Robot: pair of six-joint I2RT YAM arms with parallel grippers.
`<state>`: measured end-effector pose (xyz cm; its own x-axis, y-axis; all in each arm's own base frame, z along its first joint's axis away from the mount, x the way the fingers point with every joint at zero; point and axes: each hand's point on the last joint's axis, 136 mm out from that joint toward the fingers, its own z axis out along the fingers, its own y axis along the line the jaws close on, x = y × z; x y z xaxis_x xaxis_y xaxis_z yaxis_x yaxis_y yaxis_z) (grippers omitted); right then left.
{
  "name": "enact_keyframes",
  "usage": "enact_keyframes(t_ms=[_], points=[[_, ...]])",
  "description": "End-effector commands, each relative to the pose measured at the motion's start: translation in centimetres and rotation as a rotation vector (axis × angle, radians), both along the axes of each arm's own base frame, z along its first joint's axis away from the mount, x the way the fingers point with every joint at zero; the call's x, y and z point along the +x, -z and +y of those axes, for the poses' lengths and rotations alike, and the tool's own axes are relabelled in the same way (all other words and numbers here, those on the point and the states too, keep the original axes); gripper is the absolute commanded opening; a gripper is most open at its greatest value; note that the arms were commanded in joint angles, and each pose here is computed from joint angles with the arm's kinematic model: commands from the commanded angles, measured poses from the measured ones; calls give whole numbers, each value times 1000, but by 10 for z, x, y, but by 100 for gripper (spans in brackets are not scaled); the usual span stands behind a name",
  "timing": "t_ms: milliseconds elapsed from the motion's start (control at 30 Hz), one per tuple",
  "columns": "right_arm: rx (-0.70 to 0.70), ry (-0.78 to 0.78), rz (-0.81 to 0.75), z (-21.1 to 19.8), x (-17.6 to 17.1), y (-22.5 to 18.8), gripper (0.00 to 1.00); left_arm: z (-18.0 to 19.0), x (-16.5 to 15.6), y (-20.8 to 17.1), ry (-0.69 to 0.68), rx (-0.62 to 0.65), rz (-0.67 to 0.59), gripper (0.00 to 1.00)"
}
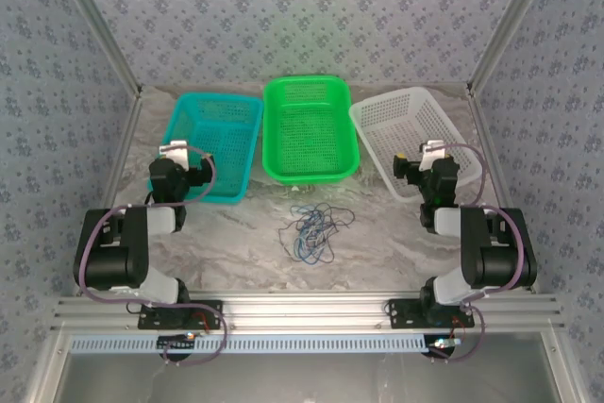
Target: Untangle the cables
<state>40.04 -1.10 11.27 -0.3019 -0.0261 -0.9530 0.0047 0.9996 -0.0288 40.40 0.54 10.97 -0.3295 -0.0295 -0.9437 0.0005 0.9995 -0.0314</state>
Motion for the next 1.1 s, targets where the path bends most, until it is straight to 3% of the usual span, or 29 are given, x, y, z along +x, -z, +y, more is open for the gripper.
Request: enact_keyframes(t_ms=[0,833,1067], points=[[9,24,109,-4,-9,30,100,6,-5,21,-32,4,70,99],[25,15,115,-4,-9,27,100,6,-5,20,-33,2,66,99],[43,-15,231,1,-4,-10,100,11,3,3,-62,0,117,100]])
